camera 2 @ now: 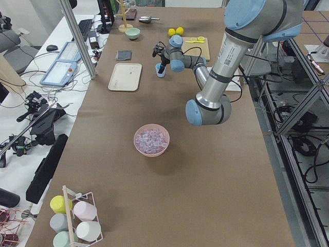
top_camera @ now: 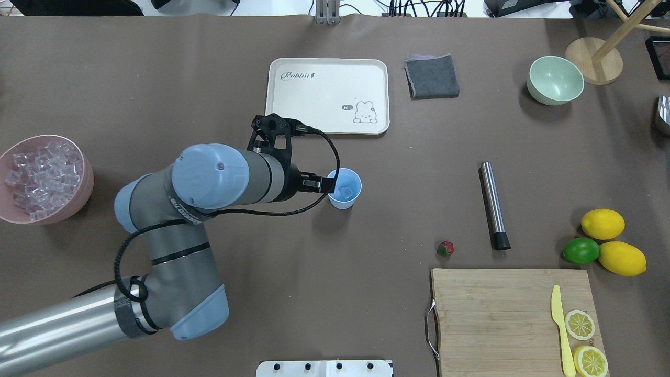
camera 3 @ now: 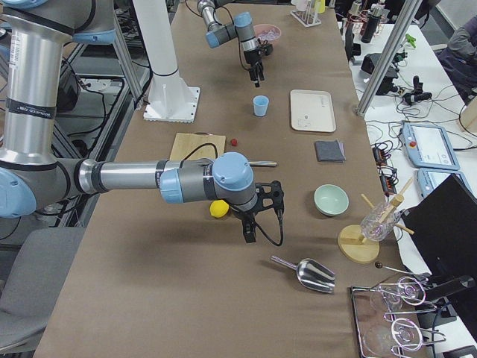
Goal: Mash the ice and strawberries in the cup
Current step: 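Open the left gripper to drop the ice cube into the blue cup, then move the left gripper back over the pink ice bowl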
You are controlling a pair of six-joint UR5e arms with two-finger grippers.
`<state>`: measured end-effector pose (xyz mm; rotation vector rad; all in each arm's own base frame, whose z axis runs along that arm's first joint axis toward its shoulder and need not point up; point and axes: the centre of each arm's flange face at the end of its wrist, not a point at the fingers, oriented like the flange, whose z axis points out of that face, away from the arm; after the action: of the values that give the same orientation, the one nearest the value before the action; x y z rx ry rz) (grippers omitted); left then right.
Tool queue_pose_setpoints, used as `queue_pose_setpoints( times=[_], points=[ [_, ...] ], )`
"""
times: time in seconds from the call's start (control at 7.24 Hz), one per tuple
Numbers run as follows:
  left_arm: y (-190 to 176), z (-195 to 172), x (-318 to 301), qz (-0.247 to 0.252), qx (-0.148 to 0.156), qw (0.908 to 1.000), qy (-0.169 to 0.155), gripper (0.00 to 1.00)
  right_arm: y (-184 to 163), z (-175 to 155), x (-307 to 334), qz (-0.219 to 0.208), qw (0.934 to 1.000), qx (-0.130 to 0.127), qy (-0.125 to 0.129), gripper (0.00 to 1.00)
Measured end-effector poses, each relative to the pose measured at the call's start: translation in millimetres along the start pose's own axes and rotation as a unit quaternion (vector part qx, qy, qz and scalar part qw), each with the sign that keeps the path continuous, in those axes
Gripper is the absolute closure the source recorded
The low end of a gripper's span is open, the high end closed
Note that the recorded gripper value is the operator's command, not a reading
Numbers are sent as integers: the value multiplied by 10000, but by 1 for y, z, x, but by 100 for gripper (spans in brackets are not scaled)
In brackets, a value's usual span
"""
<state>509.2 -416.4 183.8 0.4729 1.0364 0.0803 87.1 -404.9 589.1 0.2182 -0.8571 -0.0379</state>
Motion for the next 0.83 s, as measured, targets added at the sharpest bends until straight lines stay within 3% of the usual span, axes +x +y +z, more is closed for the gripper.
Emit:
queue_pose_setpoints(
  times=[0.28, 0.55, 0.83],
  points=[
    [-18, -38, -58, 611, -393, 9964, -428, 1, 0, 0, 0, -3, 10000, 2, 0, 0],
    [-32, -61, -149, 1293, -812, 9864, -602, 1, 0, 0, 0, -6, 10000, 0, 0, 0],
    [-34, -86, -248, 1730, -1012, 9773, -688, 1, 1, 0, 0, -9, 10000, -2, -1, 0]
  ],
)
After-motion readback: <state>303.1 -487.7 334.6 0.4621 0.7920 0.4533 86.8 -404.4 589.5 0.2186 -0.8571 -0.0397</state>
